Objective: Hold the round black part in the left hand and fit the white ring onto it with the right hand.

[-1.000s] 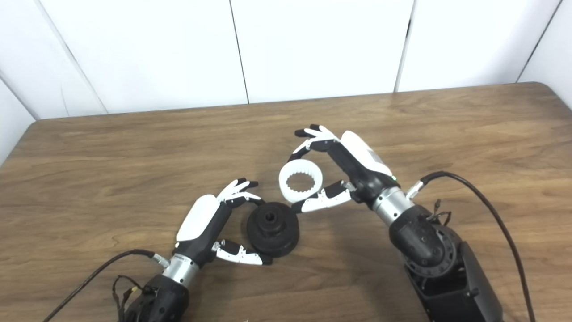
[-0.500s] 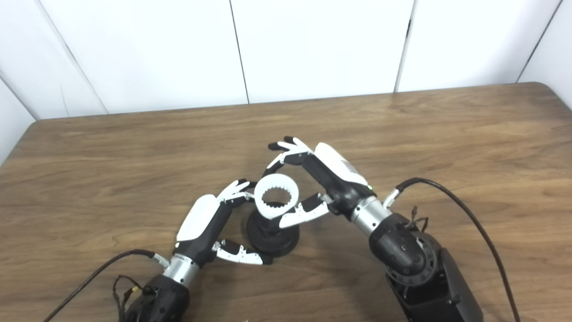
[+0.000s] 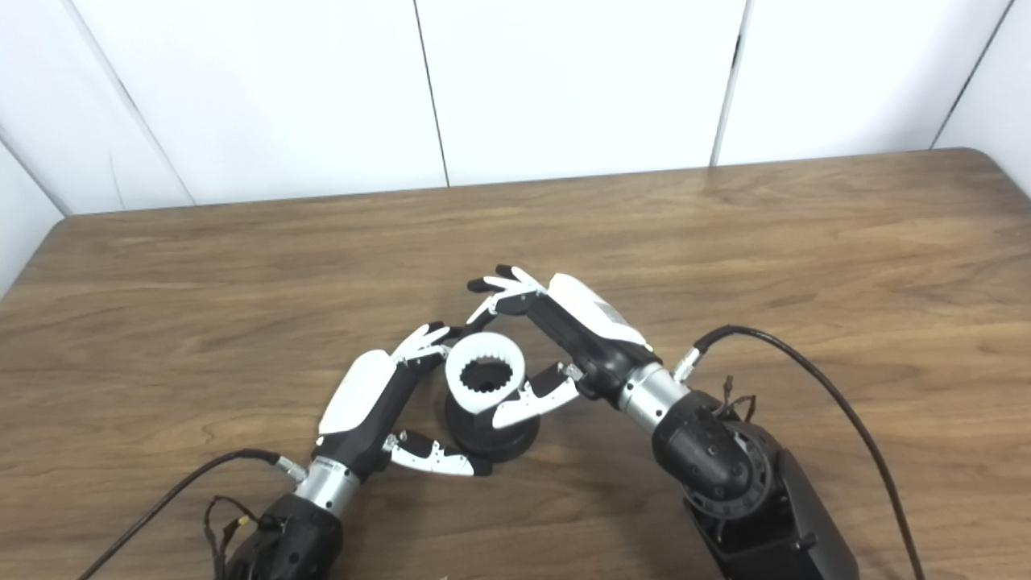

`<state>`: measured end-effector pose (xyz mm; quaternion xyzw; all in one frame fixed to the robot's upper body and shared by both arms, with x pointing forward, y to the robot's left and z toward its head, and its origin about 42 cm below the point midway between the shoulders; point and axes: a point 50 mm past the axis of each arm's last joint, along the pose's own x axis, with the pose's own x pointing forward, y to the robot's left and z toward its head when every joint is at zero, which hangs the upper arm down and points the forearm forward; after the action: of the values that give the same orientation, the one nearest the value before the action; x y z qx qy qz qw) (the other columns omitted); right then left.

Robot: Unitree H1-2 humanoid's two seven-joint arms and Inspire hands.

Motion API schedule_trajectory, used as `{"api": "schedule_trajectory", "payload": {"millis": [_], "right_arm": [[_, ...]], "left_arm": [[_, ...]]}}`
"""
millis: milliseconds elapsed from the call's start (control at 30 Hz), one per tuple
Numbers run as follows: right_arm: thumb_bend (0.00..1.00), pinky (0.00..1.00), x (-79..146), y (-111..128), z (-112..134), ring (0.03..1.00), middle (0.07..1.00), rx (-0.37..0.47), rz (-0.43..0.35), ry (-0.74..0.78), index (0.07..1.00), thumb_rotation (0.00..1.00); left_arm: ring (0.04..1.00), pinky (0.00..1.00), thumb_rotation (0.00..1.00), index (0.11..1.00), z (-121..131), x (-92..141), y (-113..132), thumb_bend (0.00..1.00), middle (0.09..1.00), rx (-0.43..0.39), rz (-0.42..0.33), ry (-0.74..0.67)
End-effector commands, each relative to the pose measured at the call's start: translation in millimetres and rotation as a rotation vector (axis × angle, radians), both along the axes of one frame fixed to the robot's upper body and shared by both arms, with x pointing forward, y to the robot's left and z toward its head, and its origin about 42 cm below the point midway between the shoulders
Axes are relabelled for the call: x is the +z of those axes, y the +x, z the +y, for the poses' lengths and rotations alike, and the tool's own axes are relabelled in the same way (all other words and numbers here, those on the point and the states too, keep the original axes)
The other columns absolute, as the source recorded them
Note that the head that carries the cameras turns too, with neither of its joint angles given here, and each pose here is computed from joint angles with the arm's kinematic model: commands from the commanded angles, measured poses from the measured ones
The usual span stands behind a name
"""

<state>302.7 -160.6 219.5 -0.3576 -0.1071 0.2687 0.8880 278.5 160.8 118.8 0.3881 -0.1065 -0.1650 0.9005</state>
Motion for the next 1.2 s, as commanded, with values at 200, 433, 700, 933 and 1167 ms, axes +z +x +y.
{"api": "schedule_trajectory", "payload": {"millis": [200,433,700,933,1167], "right_arm": [[0.52,0.95,5,5,-1,0.994,0.895,0.020,-0.055,0.006,0.492,0.15],[0.52,0.95,0,7,-4,0.995,0.898,0.014,-0.048,-0.002,0.493,0.15],[0.52,0.96,-2,7,-4,0.999,0.900,0.015,-0.040,0.003,0.493,0.15],[0.52,0.96,-3,6,-4,0.999,0.897,0.017,-0.042,0.002,0.493,0.15],[0.52,0.97,-5,6,-4,1.000,0.896,0.015,-0.046,-0.007,0.493,0.15]], "left_arm": [[0.957,0.84,0.20,0.595,2,-2,0,0.86,0.900,0.004,0.032,0.019],[0.955,0.83,0.20,0.592,2,-2,-1,0.86,0.899,0.001,0.033,0.012],[0.964,0.86,0.20,0.593,2,-1,0,0.86,0.905,0.001,0.036,0.006],[0.963,0.85,0.20,0.597,0,-1,1,0.86,0.904,0.002,0.033,0.008],[0.962,0.85,0.21,0.589,-1,-1,1,0.86,0.903,0.003,0.027,-0.002]]}}
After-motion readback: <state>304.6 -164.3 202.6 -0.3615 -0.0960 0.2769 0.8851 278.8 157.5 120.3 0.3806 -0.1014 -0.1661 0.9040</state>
